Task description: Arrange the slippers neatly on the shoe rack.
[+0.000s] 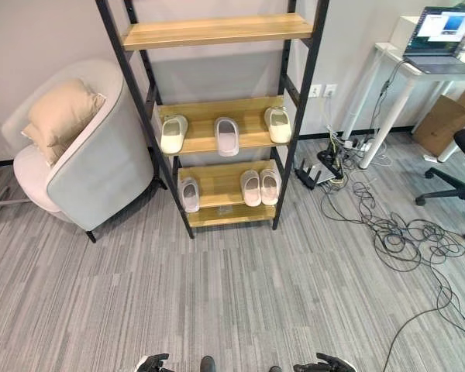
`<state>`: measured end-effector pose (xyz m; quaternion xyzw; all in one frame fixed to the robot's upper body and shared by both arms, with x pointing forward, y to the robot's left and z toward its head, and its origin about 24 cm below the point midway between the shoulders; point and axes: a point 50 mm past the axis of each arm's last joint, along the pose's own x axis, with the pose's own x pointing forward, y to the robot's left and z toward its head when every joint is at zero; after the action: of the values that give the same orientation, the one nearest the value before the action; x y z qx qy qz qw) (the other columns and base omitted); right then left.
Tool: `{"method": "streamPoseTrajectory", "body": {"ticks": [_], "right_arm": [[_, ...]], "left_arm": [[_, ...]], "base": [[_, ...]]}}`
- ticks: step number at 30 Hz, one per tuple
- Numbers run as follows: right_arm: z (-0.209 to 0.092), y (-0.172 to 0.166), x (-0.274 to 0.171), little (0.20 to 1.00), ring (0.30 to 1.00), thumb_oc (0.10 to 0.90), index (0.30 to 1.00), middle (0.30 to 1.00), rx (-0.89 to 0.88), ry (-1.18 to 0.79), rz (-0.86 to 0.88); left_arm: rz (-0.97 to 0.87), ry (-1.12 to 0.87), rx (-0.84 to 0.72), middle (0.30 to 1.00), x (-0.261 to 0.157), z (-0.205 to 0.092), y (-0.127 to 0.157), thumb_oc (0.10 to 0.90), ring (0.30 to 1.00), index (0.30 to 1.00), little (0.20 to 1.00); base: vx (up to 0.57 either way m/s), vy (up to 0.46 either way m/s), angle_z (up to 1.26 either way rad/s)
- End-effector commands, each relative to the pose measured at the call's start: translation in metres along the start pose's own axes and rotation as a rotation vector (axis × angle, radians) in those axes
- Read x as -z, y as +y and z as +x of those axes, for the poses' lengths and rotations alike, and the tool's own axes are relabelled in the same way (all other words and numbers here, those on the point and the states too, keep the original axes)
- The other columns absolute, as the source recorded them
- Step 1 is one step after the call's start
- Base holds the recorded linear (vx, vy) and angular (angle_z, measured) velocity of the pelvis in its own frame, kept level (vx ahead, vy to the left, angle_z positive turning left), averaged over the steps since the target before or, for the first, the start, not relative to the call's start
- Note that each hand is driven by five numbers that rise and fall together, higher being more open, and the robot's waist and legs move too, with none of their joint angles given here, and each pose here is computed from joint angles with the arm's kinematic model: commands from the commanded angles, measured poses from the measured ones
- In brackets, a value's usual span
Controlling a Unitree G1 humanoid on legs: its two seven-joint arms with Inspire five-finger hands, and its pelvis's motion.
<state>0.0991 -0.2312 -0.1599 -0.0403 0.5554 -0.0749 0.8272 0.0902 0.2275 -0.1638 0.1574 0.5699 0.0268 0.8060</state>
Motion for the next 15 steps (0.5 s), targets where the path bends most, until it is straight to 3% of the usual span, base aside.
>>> {"method": "streamPoseTrajectory", "body": {"ticks": [1, 15], "right_arm": [[0.002, -0.002, -0.013, 0.9, 0.9, 0.8, 0.9, 0.9, 0.015, -0.038, -0.02], [0.001, 0.011, -0.005, 0.9, 0.9, 0.8, 0.9, 0.9, -0.034, -0.012, -0.124]], "left_arm": [[0.005, 0.028, 0.005, 0.9, 0.002, 0.0, 0.0, 0.8, 0.9, 0.9, 0.9], [-0.015, -0.026, -0.009, 0.9, -0.016, 0.003, 0.003, 0.8, 0.9, 0.9, 0.9]], "base": [[0.0, 0.0, 0.0], [0.02, -0.006, 0.02]]}}
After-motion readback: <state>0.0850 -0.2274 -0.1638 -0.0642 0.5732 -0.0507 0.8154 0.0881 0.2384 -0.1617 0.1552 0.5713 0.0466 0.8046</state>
